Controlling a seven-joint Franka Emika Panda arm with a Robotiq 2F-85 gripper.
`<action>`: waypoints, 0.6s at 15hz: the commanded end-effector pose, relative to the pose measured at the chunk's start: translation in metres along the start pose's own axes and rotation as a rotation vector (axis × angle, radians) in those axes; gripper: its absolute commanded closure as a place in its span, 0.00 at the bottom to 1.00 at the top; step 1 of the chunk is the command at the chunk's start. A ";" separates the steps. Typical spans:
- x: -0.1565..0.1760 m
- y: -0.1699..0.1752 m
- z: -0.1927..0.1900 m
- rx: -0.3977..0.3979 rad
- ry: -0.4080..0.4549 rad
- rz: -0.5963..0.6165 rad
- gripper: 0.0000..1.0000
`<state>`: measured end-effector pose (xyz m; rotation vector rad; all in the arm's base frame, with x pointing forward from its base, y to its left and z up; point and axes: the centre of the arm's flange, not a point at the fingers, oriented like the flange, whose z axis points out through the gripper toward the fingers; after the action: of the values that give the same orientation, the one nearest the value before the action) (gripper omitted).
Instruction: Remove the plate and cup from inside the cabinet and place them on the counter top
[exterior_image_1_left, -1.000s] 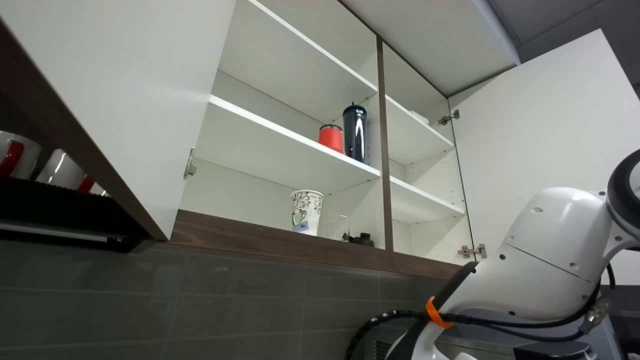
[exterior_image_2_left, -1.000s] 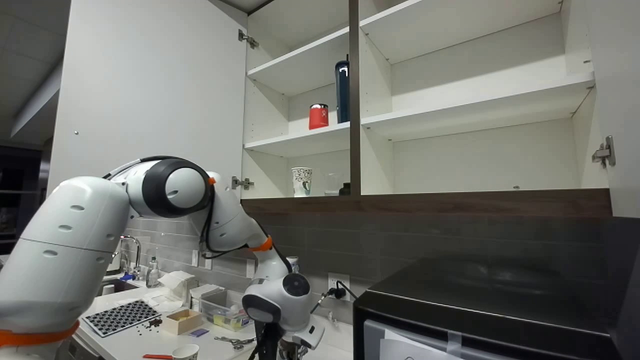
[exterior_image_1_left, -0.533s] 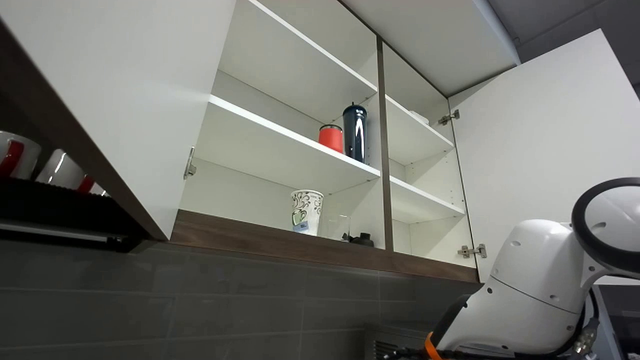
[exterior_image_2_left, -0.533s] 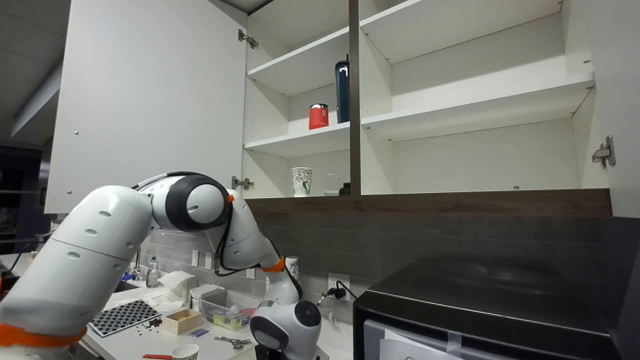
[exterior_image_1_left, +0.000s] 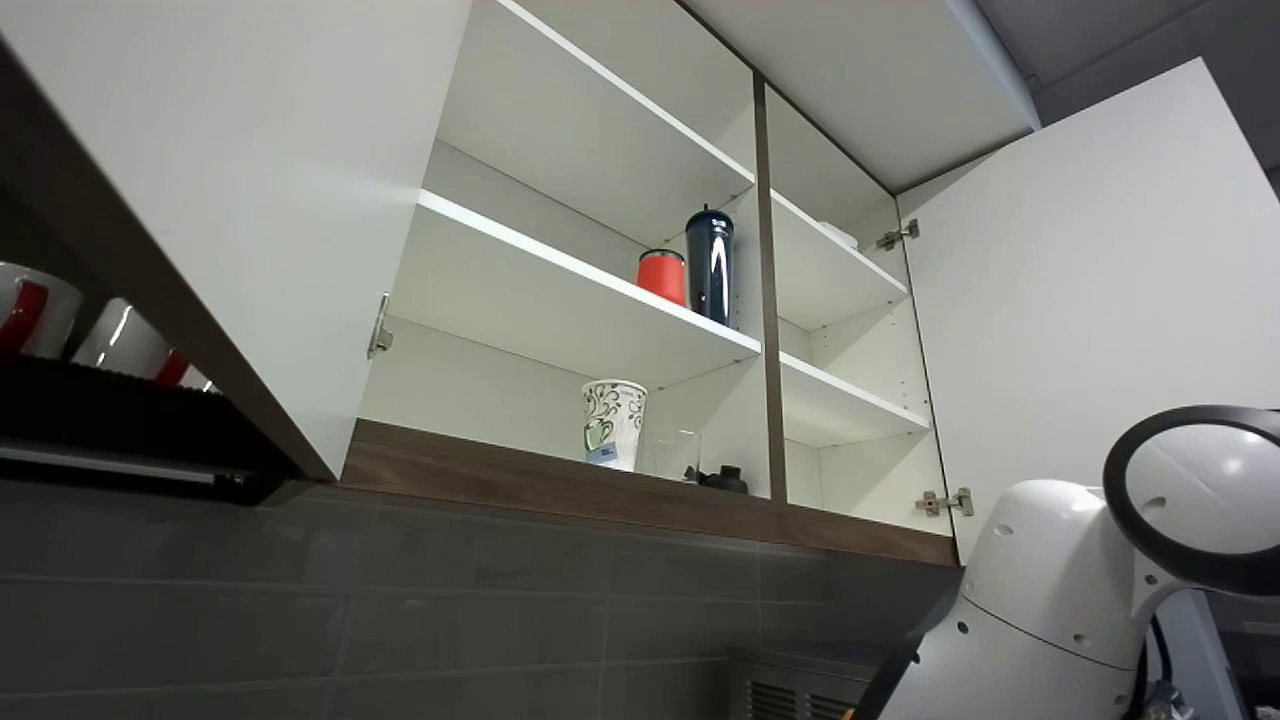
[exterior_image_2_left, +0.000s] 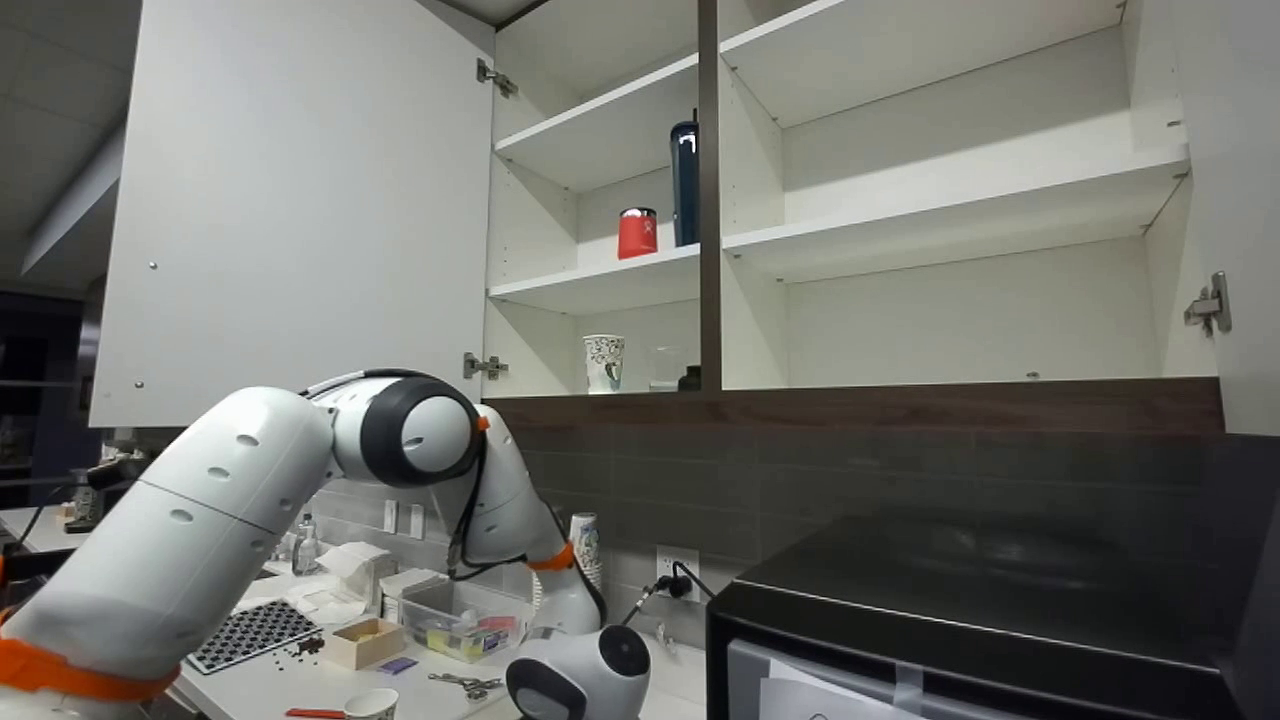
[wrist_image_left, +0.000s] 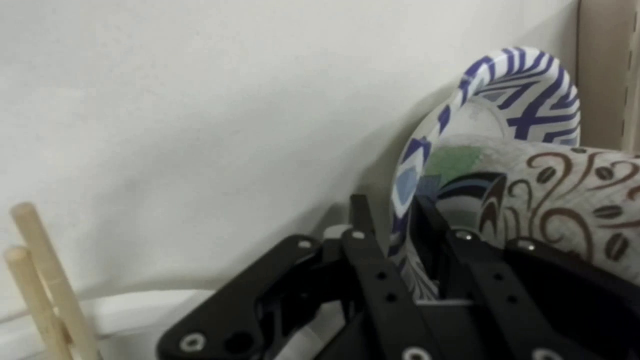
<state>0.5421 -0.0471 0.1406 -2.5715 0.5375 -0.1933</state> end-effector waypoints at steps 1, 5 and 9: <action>0.002 0.005 -0.021 -0.056 -0.038 -0.056 0.42; 0.004 0.011 -0.044 -0.099 -0.042 -0.108 0.11; 0.001 0.011 -0.074 -0.105 -0.022 -0.139 0.00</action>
<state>0.5385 -0.0834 0.1732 -2.7164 0.3820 -0.1947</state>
